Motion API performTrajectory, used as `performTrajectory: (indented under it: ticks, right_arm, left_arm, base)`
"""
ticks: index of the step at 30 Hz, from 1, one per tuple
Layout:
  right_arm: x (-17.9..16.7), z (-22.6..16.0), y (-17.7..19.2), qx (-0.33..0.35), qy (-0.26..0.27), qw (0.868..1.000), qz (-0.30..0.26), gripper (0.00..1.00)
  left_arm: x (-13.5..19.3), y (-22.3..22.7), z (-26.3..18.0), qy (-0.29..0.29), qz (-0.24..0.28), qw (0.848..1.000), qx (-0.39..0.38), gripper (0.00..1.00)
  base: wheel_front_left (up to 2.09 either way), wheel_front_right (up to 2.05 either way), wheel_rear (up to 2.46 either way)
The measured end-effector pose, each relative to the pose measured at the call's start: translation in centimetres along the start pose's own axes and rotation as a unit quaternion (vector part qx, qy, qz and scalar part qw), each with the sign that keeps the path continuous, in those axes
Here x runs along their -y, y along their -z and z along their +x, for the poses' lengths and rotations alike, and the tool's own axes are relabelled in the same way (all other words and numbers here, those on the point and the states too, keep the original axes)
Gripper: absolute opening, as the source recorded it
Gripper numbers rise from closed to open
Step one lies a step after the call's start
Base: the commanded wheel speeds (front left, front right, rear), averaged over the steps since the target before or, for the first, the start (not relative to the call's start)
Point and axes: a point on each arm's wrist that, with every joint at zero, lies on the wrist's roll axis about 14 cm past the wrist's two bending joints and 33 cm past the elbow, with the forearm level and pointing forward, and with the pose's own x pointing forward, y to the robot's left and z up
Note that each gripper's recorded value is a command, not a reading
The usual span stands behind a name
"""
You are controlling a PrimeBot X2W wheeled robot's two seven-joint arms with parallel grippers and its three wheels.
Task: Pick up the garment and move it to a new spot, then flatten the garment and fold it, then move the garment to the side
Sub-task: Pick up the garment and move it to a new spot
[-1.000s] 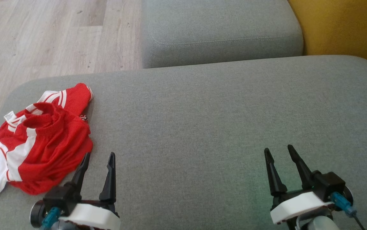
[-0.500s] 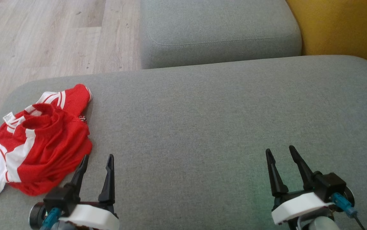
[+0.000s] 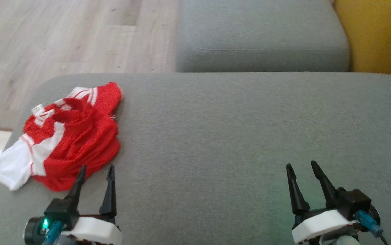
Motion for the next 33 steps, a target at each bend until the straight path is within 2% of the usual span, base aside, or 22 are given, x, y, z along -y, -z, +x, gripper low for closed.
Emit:
performTrajectory:
  ticks: [10, 21, 29, 33]
  right_arm:
    - [-4.1, 2.0, 0.2, -0.007, -0.068, 0.998, 0.002, 1.0]
    - [-8.6, 3.5, 1.4, -0.03, -0.141, 0.99, -0.001, 1.0]
    - [-9.8, 3.7, 2.5, -0.047, -0.161, 0.986, -0.005, 1.0]
    - [-9.6, 3.6, 2.9, -0.052, -0.16, 0.986, -0.011, 1.0]
  left_arm:
    - [-5.6, -0.4, -3.0, -0.096, 0.035, 0.995, 0.003, 1.0]
    - [-11.6, -0.4, -7.9, -0.216, 0.06, 0.975, -0.004, 1.0]
    - [-13.1, 0.9, -10.1, -0.255, 0.061, 0.965, -0.03, 1.0]
    - [-13.1, 1.0, -9.8, -0.254, 0.064, 0.964, -0.035, 1.0]
  base:
    - [0.0, 0.0, 0.0]
    - [0.0, 0.0, 0.0]
    - [0.0, 0.0, 0.0]
    - [0.0, 0.0, 0.0]
